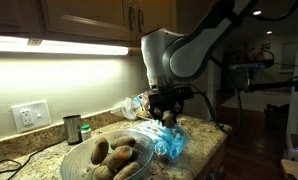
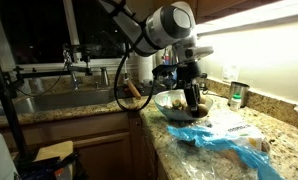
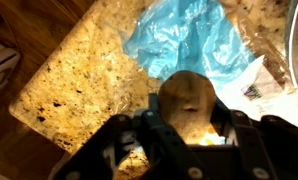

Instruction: Pick up a potato from the packaging and put it in the bowl

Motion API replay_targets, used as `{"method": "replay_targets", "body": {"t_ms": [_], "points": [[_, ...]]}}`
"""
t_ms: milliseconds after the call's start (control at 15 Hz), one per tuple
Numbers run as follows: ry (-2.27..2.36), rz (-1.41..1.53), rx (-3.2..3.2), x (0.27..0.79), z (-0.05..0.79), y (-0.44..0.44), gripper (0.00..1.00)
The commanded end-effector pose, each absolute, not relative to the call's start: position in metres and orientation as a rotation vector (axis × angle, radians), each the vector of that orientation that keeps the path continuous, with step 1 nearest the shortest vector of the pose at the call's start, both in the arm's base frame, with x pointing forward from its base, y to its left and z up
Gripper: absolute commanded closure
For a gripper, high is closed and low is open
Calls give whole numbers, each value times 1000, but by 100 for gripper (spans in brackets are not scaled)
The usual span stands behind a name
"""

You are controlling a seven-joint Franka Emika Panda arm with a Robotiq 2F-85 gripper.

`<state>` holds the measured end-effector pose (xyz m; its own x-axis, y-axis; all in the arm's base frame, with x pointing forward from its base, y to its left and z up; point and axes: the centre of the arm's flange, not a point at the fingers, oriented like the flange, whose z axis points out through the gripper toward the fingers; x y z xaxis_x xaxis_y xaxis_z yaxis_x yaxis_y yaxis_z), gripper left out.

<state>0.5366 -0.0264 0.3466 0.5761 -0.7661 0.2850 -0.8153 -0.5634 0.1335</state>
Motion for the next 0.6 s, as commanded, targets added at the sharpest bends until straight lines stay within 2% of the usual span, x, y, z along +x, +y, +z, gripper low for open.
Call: {"method": "replay_targets", "body": {"t_ms": [0, 533], "points": [[-1198, 329, 2623, 537, 369, -17, 75], [-984, 369, 2712, 565, 390, 14, 75]]}}
